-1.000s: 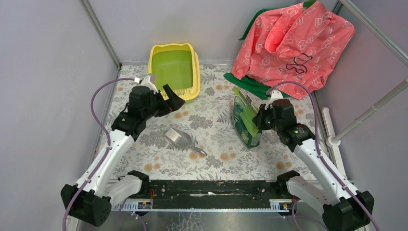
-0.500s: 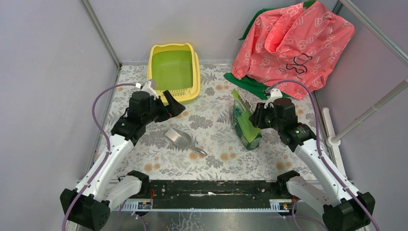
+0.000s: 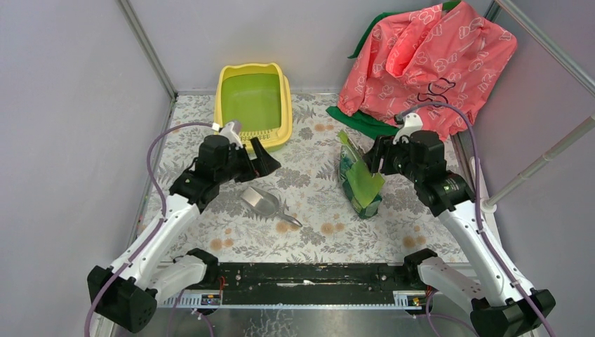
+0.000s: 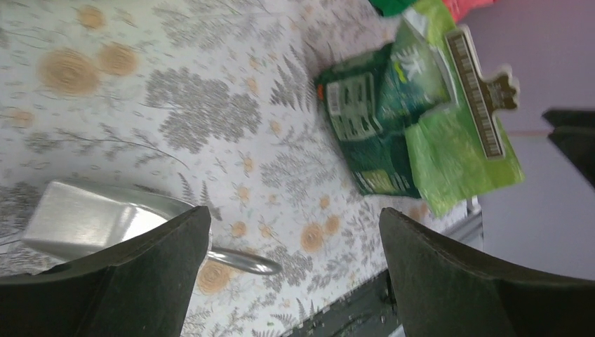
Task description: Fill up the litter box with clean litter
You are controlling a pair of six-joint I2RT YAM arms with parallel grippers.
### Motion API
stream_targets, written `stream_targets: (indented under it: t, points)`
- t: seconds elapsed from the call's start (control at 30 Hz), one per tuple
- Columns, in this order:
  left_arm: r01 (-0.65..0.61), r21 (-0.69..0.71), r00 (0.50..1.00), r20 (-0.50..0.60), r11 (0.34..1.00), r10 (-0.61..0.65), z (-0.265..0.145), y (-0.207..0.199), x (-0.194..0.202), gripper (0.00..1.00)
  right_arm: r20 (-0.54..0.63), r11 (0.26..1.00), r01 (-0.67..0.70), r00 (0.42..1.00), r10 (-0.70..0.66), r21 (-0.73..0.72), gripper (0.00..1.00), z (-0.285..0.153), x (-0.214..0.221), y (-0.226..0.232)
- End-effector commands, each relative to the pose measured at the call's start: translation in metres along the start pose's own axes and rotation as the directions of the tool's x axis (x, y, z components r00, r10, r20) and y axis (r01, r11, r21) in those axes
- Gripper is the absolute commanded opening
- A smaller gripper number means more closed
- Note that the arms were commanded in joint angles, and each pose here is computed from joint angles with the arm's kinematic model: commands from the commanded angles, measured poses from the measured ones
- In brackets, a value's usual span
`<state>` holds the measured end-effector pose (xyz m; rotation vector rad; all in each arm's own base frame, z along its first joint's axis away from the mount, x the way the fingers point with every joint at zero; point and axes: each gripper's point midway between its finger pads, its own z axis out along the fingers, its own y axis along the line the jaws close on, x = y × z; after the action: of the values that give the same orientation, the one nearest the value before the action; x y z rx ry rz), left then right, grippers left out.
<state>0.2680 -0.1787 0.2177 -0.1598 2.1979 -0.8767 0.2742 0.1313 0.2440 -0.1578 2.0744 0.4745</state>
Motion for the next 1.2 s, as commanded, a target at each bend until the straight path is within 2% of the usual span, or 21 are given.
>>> stream_targets:
  t: [0.0, 0.17, 0.37, 0.57, 0.9, 0.97, 1.17]
  points:
    - [-0.067, 0.084, 0.997, 0.032, 0.994, 0.065, 0.003, -0.04, -0.007, 0.99, 0.053, 0.999, 0.034, 0.998, -0.035, 0.011, 0.67, -0.009, -0.028, 0.004]
    - [-0.13, 0.116, 0.992, 0.021, 0.985, 0.128, 0.012, -0.066, 0.007, 0.99, 0.038, 0.998, 0.066, 0.997, -0.066, 0.009, 0.68, 0.002, -0.035, 0.005]
    - [-0.099, 0.175, 0.986, -0.116, 0.98, 0.12, 0.038, -0.084, 0.044, 0.99, 0.029, 0.996, 0.087, 0.996, -0.088, 0.012, 0.66, 0.018, -0.043, 0.006]
    - [-0.121, 0.161, 0.979, -0.146, 0.98, 0.145, 0.052, -0.09, 0.07, 0.99, 0.006, 0.995, 0.102, 0.995, -0.102, 0.017, 0.57, 0.031, -0.043, 0.005]
    - [-0.126, 0.167, 0.977, -0.152, 0.978, 0.151, 0.055, -0.095, 0.077, 0.99, -0.022, 0.994, 0.111, 0.994, -0.11, 0.008, 0.51, 0.045, -0.036, 0.007]
    - [-0.125, 0.165, 0.976, -0.155, 0.978, 0.151, 0.055, -0.094, 0.078, 0.99, -0.018, 0.994, 0.111, 0.994, -0.111, 0.008, 0.47, 0.047, -0.036, 0.007]
    - [-0.127, 0.164, 0.975, -0.16, 0.978, 0.154, 0.054, -0.093, 0.081, 0.99, -0.006, 0.993, 0.12, 0.993, -0.12, 0.001, 0.19, 0.051, -0.04, 0.01]
